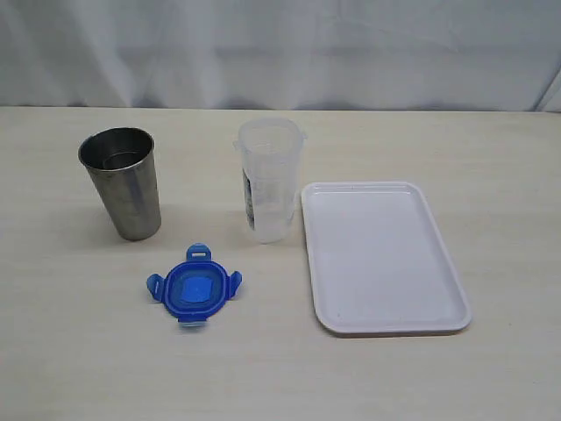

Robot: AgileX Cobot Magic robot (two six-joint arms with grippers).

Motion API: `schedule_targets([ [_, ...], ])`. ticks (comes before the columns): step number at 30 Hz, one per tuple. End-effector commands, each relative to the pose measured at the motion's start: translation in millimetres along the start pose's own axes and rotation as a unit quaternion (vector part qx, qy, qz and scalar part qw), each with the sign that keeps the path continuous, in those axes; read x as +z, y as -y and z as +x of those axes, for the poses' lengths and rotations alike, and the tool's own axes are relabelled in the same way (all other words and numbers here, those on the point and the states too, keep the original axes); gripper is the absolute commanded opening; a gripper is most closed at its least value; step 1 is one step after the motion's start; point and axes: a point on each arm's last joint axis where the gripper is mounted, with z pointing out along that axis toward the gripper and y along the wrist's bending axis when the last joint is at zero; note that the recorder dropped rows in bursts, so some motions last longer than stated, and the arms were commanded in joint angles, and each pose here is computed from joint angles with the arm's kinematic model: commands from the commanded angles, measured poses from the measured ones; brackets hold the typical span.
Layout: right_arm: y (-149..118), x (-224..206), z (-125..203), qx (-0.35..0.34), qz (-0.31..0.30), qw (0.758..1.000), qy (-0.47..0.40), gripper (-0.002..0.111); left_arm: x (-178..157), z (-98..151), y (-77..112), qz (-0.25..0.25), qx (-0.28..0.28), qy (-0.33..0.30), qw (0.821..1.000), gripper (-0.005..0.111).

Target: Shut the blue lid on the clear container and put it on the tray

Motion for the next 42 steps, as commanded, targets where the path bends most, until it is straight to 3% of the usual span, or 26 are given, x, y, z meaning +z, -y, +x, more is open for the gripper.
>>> schedule_targets([
  [1,0,0,0,-0.004,0.003,1.000,0.003,0.004,-1,-6,0.5,0.002,0.002,0.023,1.000,0.000],
  [6,0,0,0,-0.004,0.003,1.000,0.003,0.004,-2,-13,1.6,0.008,-0.001,0.064,0.998,0.000],
  [12,0,0,0,-0.004,0.003,1.000,0.003,0.004,-7,-33,4.1,0.022,-0.001,0.175,0.984,0.000],
  [20,0,0,0,-0.004,0.003,1.000,0.003,0.004,-19,-56,6.9,0.040,-0.001,0.313,0.949,0.000],
  [26,0,0,0,-0.004,0.003,1.000,0.003,0.004,-35,-72,8.5,0.056,-0.010,0.431,0.901,0.000],
  [32,0,0,0,-0.004,0.003,1.000,0.003,0.004,-43,-85,7.7,0.046,-0.007,0.455,0.889,0.000],
  [35,0,0,0,-0.004,0.003,1.000,0.003,0.004,-38,-97,7.9,0.047,-0.023,0.438,0.898,0.001],
  [37,0,0,0,-0.004,0.003,1.000,0.003,0.004,-30,-104,9.1,0.046,-0.019,0.419,0.906,0.008],
  [39,0,0,0,-0.004,0.003,1.000,0.003,0.004,-20,-108,10.5,0.046,-0.010,0.400,0.915,0.023],
  [42,0,0,0,-0.004,0.003,1.000,0.003,0.004,1,-108,11.2,0.049,-0.019,0.362,0.931,0.060],
])
